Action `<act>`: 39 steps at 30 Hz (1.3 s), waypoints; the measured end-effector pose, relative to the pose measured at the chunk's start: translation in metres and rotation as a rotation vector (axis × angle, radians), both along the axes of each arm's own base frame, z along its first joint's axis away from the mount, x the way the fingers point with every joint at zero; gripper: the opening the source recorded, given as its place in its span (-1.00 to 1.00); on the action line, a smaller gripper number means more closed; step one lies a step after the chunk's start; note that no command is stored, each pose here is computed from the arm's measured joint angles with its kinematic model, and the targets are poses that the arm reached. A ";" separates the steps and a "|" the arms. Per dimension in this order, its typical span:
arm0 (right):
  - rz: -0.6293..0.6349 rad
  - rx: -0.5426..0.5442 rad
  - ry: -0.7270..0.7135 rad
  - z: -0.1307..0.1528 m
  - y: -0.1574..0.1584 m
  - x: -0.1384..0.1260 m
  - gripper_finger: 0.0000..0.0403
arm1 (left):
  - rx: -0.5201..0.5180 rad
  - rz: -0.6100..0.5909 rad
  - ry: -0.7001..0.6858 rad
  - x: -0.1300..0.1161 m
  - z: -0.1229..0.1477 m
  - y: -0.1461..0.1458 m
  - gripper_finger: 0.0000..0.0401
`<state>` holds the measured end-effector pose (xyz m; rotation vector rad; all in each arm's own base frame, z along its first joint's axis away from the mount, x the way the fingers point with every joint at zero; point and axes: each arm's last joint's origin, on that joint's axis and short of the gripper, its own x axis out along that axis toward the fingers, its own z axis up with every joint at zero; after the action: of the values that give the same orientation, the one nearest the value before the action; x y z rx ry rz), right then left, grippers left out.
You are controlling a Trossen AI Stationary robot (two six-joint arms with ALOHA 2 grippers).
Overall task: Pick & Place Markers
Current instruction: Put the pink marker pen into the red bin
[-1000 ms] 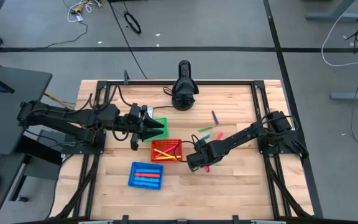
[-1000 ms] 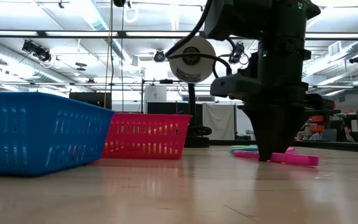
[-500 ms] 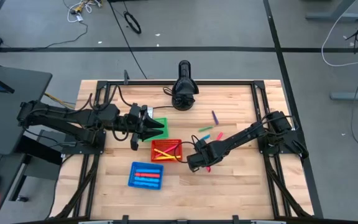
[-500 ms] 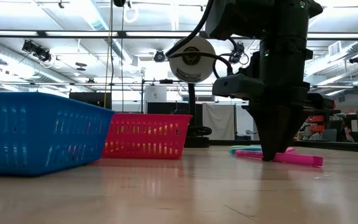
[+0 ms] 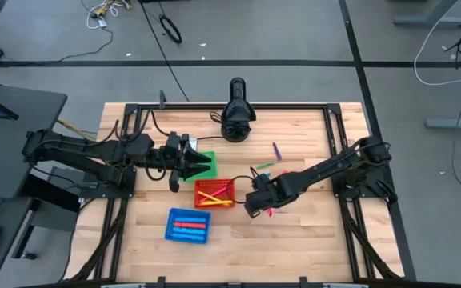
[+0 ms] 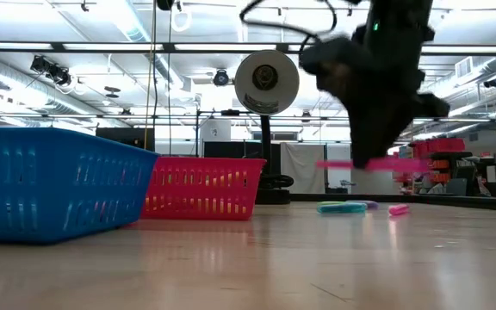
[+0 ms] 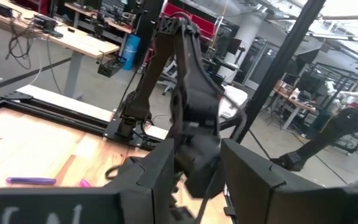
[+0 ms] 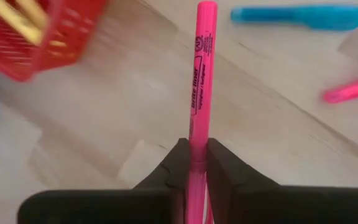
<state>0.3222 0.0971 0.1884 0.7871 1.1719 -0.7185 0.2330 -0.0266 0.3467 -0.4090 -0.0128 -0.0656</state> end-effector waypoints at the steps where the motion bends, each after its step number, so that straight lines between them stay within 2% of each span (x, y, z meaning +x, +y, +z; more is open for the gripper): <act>1: 0.006 0.002 -0.013 0.006 -0.001 -0.002 -0.84 | 0.000 0.008 0.000 0.000 0.000 0.000 -0.31; 20: 0.130 -0.169 -0.458 0.109 -0.029 -0.030 -0.84 | -0.011 0.052 -0.058 0.000 0.006 0.002 -0.31; 25: 0.230 -0.229 -0.633 0.134 -0.035 -0.029 -0.84 | -0.020 0.084 -0.100 -0.001 0.010 0.003 -0.31; 31: 0.372 -0.355 -0.856 0.163 -0.037 -0.026 -0.84 | -0.027 0.104 -0.128 -0.001 0.013 0.003 -0.31; 39: 0.464 -0.479 -1.077 0.187 -0.035 -0.020 -0.84 | -0.023 0.105 -0.138 -0.001 0.014 0.003 -0.31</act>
<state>0.3018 0.0624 0.3754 0.3548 0.1515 -0.0964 0.2317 -0.0233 0.3606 -0.4259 -0.1713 0.0094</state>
